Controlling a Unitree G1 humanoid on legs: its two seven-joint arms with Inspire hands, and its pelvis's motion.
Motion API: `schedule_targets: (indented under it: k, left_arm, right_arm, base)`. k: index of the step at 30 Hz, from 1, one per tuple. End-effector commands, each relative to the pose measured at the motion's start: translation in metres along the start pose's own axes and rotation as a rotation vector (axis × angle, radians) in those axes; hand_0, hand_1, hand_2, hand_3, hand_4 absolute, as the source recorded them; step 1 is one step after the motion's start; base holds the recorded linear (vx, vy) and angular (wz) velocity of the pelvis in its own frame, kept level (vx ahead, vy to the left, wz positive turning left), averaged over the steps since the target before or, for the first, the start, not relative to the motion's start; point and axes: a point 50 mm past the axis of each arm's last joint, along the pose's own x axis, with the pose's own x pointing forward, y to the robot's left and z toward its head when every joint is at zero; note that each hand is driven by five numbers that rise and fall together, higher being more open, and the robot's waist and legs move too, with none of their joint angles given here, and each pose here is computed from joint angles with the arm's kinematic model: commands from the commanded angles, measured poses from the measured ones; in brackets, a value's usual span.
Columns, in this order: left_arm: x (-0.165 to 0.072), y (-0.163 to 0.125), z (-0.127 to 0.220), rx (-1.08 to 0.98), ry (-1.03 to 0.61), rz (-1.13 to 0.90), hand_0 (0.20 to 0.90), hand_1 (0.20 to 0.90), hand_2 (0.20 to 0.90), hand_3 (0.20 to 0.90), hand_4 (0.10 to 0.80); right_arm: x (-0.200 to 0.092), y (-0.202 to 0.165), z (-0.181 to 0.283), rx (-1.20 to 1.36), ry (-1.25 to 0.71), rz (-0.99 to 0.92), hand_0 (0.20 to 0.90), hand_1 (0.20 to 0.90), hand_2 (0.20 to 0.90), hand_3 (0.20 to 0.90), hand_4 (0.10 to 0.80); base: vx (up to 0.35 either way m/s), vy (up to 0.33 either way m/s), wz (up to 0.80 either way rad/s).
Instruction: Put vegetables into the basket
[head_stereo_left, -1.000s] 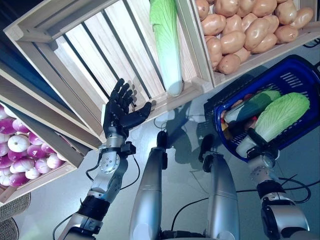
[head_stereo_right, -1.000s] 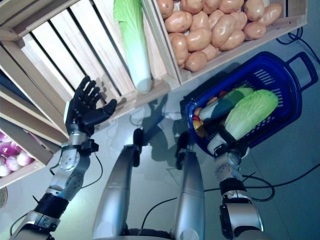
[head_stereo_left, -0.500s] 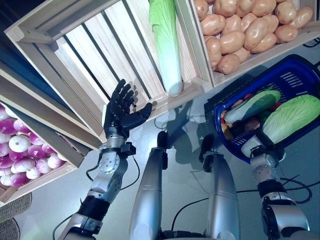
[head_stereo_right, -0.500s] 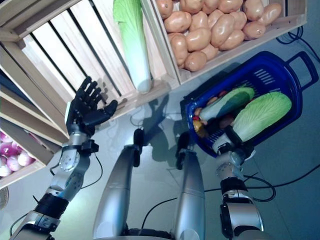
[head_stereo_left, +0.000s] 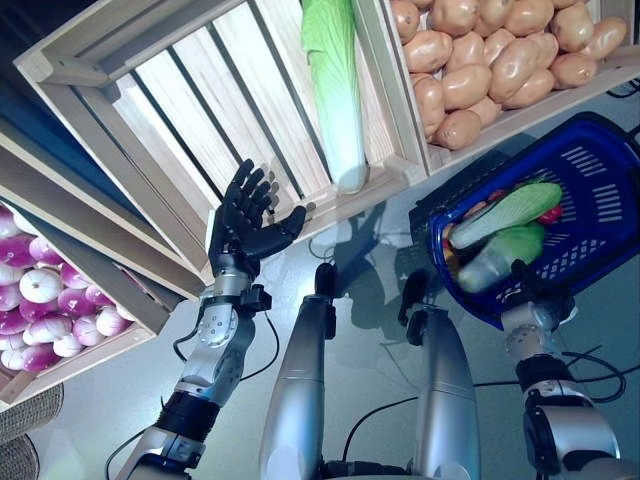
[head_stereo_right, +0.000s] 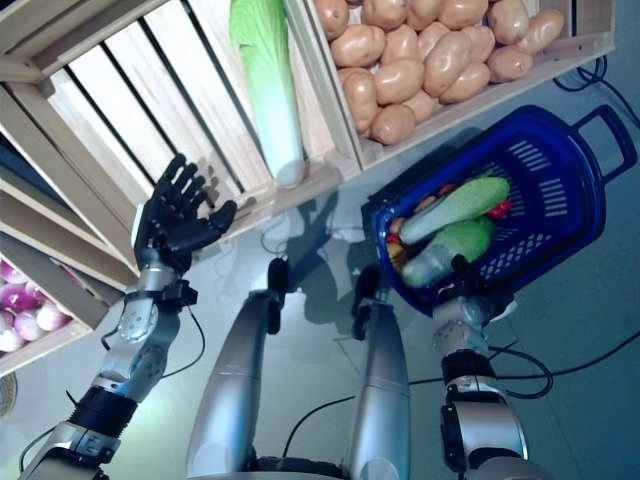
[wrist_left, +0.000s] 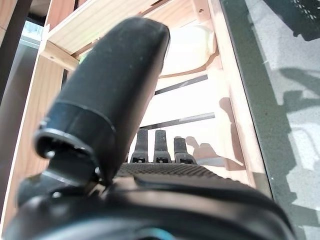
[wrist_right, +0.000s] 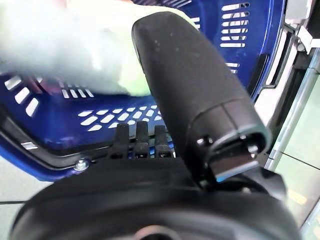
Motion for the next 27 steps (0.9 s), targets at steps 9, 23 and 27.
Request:
schedule_targets:
  k: [9,23,27]
  left_arm:
    - [-0.001,-0.031,0.049,-0.041,-0.298,-0.217,0.900,0.900,0.900,0.900,0.800]
    - [0.014,-0.014,0.075,0.735,-0.508,0.098,0.900,0.900,0.900,0.900,0.800]
    - [0.026,0.008,0.089,1.091,-0.505,0.143,0.900,0.900,0.900,0.900,0.800]
  right_arm:
    - [0.007,-0.020,0.031,-0.045,-0.164,-0.064,0.900,0.900,0.900,0.900,0.800]
    - [-0.046,-0.013,-0.054,0.040,0.058,0.351,0.900,0.900,0.900,0.900,0.800]
    - [-0.045,-0.029,-0.062,-0.048,0.077,0.377,0.900,0.900,0.900,0.900,0.800]
  base:
    - [-0.002,0.023,0.00]
    - [0.010,0.054,-0.04]
    - [0.008,0.107,-0.08]
